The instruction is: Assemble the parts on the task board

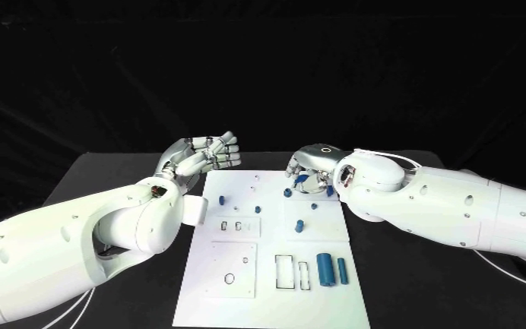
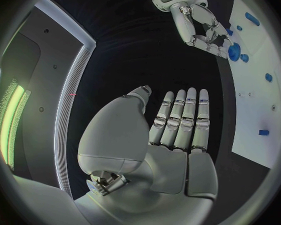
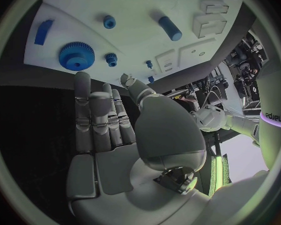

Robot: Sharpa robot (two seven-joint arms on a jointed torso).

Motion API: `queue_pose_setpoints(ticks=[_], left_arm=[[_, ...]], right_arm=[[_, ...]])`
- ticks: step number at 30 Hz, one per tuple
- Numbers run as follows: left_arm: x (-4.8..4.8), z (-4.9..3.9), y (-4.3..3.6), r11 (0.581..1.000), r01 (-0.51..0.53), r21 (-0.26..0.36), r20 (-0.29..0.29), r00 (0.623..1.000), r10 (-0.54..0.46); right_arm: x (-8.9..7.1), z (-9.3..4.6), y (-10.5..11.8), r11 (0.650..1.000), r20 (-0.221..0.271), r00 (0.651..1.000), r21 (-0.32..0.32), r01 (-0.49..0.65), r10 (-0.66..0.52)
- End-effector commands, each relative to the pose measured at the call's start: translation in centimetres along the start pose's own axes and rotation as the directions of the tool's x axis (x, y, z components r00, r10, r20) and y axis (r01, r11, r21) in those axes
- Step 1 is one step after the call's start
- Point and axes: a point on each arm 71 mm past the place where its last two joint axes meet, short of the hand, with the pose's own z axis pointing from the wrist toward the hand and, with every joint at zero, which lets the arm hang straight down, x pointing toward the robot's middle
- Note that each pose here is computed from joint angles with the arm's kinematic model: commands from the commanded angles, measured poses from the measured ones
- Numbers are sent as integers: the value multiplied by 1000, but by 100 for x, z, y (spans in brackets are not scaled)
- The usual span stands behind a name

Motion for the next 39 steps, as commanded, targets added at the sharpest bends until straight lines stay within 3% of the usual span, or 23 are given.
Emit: queue_pose_setpoints(ticks=[1,15,39], left_arm=[[18,-15,-29,1000,11,-3,-22,1000,-11],[-72,-11,-68,998,40,-38,-49,998,-42],[-92,-10,-135,999,41,-33,-61,997,-43]], right_arm=[[37,19,3,997,-38,997,10,73,-73],[76,70,37,996,-56,994,6,93,-93],[123,128,73,995,-75,992,-1,98,-98]])
